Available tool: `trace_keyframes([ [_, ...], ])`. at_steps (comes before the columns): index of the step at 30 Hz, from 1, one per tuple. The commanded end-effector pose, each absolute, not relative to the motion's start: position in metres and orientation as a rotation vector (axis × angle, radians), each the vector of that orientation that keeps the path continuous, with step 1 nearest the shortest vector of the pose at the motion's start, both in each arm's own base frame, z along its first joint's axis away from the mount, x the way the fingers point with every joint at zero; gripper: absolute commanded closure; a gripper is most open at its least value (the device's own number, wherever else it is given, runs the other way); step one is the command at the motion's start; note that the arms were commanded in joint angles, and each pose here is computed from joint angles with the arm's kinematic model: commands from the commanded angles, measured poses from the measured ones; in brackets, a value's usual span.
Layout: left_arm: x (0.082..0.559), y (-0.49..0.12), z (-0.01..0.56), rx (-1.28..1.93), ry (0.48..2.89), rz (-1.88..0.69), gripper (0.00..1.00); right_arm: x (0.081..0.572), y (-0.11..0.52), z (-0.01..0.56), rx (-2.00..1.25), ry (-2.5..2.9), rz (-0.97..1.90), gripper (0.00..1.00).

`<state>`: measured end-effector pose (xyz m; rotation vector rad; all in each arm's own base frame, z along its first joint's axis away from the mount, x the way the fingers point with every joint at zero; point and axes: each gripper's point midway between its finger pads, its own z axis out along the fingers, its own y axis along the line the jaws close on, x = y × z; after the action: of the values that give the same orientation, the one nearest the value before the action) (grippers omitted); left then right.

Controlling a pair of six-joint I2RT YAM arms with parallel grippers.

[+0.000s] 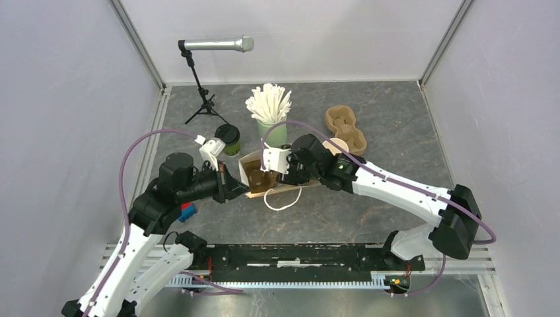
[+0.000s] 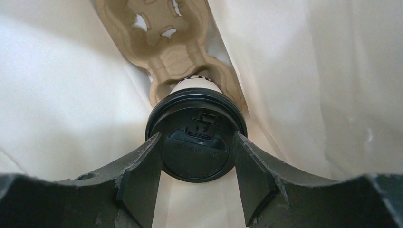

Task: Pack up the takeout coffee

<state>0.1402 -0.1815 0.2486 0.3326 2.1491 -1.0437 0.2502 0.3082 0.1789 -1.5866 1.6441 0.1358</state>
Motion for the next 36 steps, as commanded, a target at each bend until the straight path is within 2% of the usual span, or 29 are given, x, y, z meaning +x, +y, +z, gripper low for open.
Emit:
trace_keyframes([
  [1,0.133,-0.188,0.284,0.338,2.093,-1.128,0.98,0.237,0.317,0.219,-1.587,1.569,0.260,0.37],
  [9,0.119,-0.187,0.282,0.368,2.082,-1.168,0.98,0.220,0.310,0.231,-1.566,1.535,0.331,0.36],
  [18,0.112,-0.186,0.255,0.498,2.084,-1.143,0.98,0.209,0.299,0.215,-1.611,1.549,0.339,0.48],
  [22,0.112,-0.187,0.253,0.506,2.086,-1.144,0.98,0.208,0.302,0.222,-1.596,1.537,0.352,0.49],
  [31,0.122,-0.184,0.276,0.339,2.136,-1.128,0.98,0.199,0.318,0.291,-1.480,1.446,0.487,0.30],
  [36,0.120,-0.191,0.292,0.293,2.174,-1.201,0.98,0.192,0.323,0.324,-1.396,1.397,0.573,0.20],
])
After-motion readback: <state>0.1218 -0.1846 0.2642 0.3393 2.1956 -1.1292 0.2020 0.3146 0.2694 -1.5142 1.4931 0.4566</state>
